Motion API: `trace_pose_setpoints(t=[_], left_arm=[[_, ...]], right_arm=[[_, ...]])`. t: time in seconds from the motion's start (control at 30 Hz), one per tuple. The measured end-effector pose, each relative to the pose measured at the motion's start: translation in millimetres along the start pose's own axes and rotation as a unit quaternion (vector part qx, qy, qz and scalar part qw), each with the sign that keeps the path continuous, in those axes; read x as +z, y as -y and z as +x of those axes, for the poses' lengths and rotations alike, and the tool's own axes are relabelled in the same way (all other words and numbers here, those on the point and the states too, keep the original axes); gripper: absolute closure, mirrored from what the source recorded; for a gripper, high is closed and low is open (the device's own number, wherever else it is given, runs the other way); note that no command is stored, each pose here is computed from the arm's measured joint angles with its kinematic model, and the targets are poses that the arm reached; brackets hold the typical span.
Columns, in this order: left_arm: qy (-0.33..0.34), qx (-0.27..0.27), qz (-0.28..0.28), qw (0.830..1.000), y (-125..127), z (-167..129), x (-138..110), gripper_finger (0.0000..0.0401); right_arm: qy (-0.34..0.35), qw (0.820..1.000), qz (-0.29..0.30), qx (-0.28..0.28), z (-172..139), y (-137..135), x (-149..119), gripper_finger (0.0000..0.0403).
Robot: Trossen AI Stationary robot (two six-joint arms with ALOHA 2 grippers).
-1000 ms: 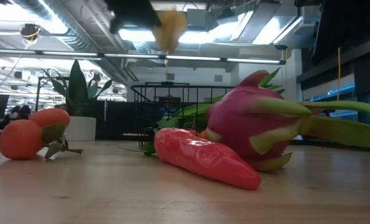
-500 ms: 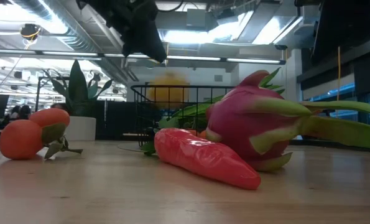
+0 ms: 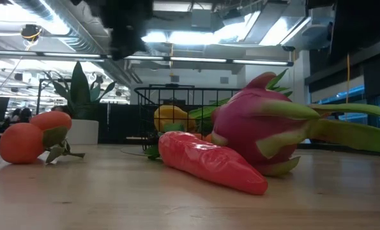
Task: Build produce basket
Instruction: Move the produce to the center of the table
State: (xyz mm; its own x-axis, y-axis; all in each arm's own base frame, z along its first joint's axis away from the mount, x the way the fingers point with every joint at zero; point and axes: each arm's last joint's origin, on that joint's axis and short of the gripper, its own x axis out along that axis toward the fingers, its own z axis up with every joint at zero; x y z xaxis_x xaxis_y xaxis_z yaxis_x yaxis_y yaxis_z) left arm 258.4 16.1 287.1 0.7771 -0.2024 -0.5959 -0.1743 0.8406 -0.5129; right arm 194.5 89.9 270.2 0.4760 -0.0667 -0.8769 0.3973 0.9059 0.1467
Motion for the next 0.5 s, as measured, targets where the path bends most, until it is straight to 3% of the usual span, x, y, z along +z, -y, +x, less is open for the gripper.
trace_pose_setpoints(t=[0.1, 0.2, 0.3, 0.4, 0.5], left_arm=[[-0.101, -0.042, -0.013, 0.994, 18, 4, -24, 0.0277], [-0.199, -0.035, -0.029, 0.979, 37, 5, -54, 0.0279], [-0.257, 0.005, -0.067, 0.964, 56, 2, -81, 0.0279], [-0.271, 0.046, -0.101, 0.956, 76, 0, -105, 0.028], [-0.302, 0.079, -0.177, 0.934, 95, -6, -130, 0.0281]], right_arm=[[-0.002, 1.0, 0.002, 0.005, -1, -3, -3, 0.0283], [-0.003, 1.0, -0.005, 0.01, -2, -6, -7, 0.0283], [0.005, 1.0, -0.015, 0.007, -4, -8, -9, 0.0283], [0.014, 1.0, -0.021, 0.002, -5, -10, -11, 0.0283], [0.014, 1.0, -0.026, 0.004, -5, -11, -13, 0.0283]])
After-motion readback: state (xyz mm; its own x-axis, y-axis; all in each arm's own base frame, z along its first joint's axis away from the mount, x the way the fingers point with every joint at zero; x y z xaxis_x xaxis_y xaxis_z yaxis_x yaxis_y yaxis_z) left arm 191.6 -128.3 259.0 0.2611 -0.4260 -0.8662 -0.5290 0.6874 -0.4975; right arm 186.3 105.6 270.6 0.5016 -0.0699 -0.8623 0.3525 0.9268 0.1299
